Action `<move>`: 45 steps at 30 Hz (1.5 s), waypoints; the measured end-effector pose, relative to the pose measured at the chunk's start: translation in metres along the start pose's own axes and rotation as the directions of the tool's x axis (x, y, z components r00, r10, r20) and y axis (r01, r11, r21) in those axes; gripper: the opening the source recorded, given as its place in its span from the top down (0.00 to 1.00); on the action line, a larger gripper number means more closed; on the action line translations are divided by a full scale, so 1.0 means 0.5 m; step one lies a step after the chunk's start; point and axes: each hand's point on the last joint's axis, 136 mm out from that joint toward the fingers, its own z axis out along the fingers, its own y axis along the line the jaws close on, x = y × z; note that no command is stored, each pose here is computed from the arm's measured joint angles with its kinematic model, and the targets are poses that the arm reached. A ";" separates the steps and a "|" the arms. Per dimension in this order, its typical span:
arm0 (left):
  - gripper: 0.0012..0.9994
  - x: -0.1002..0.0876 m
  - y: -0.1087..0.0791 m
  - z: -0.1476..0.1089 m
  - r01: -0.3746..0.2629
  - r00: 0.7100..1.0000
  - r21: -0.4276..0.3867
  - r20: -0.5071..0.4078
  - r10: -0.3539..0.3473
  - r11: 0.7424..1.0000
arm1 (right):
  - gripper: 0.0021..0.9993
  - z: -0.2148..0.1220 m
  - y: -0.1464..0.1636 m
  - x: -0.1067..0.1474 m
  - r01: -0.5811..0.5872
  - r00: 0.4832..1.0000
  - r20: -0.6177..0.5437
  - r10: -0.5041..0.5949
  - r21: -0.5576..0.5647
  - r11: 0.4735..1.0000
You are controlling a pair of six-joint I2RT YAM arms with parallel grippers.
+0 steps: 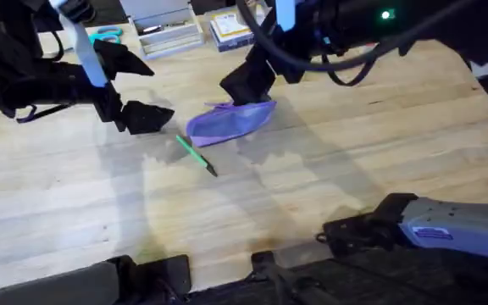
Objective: Unzip the bag, pick up the pens from the table one at a time and place them inside, then zip the bag closed.
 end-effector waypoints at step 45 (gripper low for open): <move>0.01 -0.002 0.005 0.000 -0.010 1.000 -0.008 0.003 0.010 1.000 | 0.00 0.050 -0.028 0.091 0.731 0.649 -0.195 -0.736 -0.111 0.674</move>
